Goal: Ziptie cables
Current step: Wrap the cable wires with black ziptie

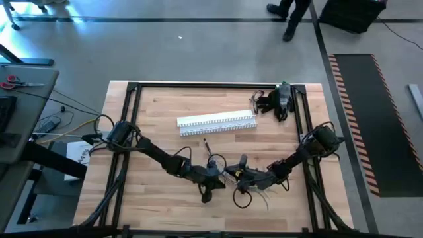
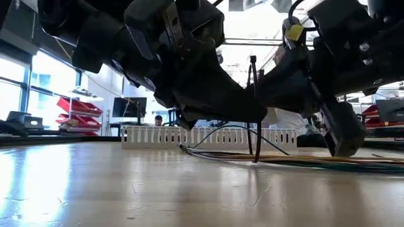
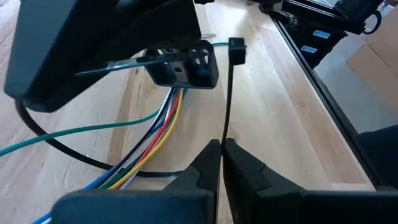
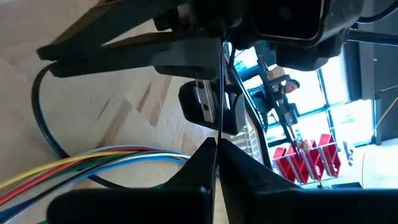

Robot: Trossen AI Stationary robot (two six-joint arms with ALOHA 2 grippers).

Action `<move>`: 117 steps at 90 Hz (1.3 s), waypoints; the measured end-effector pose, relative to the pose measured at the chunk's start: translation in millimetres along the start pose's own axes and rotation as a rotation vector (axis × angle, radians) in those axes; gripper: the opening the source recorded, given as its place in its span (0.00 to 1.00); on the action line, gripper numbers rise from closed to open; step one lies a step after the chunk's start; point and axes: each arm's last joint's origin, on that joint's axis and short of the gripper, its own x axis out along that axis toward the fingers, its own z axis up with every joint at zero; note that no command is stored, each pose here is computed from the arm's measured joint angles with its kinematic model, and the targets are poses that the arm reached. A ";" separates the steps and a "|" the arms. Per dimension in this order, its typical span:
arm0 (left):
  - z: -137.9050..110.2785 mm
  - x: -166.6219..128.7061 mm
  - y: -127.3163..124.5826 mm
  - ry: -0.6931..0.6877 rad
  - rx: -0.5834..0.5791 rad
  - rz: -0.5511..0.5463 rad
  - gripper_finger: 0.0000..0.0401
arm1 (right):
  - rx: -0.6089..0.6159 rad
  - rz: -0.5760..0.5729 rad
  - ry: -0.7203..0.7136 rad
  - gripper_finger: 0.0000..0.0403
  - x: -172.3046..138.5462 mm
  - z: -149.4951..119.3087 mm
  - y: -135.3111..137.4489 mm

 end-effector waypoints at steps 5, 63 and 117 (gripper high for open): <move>-0.1 0.0 0.0 0.000 0.000 0.000 0.00 | 0.000 -0.001 0.001 0.00 0.0 0.0 -0.1; -0.1 0.1 0.2 0.001 0.000 0.001 0.00 | -0.084 -0.035 -0.042 0.00 -3.5 6.8 -2.5; 0.2 0.0 0.3 -0.003 -0.001 0.007 0.00 | -0.038 -0.035 0.010 0.00 -1.3 1.7 -1.6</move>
